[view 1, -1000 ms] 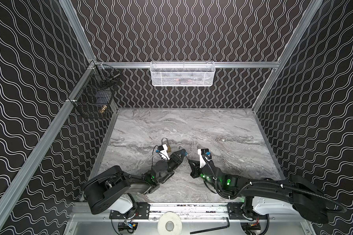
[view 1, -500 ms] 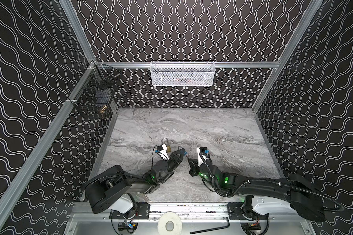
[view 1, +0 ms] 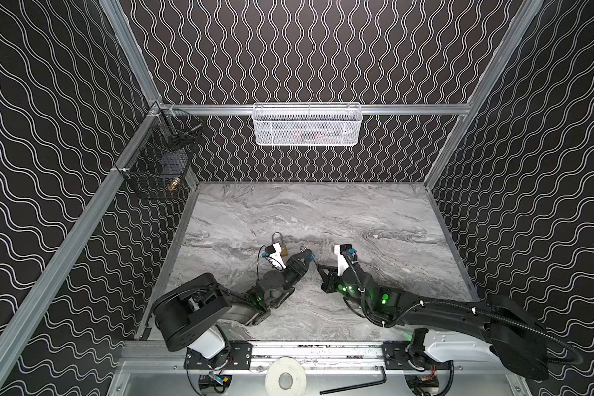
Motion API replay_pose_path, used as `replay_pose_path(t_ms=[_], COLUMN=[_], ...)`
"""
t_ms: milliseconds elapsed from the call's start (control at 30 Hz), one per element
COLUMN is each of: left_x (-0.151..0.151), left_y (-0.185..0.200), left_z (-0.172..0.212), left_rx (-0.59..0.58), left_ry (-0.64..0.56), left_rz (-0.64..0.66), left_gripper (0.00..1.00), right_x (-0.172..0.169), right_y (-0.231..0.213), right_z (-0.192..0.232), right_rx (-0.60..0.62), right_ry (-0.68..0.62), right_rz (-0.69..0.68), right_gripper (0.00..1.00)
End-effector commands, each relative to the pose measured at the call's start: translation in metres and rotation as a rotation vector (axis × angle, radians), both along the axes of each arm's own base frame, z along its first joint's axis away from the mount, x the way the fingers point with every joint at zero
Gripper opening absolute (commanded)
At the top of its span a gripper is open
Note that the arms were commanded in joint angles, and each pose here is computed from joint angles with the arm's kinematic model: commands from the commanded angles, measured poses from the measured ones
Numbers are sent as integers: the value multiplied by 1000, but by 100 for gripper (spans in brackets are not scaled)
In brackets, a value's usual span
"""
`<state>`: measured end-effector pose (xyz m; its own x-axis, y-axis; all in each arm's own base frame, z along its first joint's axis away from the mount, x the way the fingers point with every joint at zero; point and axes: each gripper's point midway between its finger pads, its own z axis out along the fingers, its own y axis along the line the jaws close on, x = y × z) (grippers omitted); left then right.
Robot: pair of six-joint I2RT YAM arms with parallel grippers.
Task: Unlock with the key
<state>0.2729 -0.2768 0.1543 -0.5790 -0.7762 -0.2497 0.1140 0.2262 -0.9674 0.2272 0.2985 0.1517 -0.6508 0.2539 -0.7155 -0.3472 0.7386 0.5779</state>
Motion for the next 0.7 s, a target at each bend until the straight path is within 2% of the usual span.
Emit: replay_pose_path(t_ms=[0,333,667], left_x=[-8,-6,-4], left_y=[-12,-12,-17], left_z=[15,17,15], left_rx=[-50,-21,-7], left_ry=[-33,-29,-17], left_rz=[-72,-59,-70], left_gripper=[0,0,0], right_x=[4,3,5], right_y=[8,20,14], right_z=[28,20,19], right_rx=[111,99,84], right_ry=[-28,-12,-26], right_rz=[9,49,31], right_gripper=[0,0,0])
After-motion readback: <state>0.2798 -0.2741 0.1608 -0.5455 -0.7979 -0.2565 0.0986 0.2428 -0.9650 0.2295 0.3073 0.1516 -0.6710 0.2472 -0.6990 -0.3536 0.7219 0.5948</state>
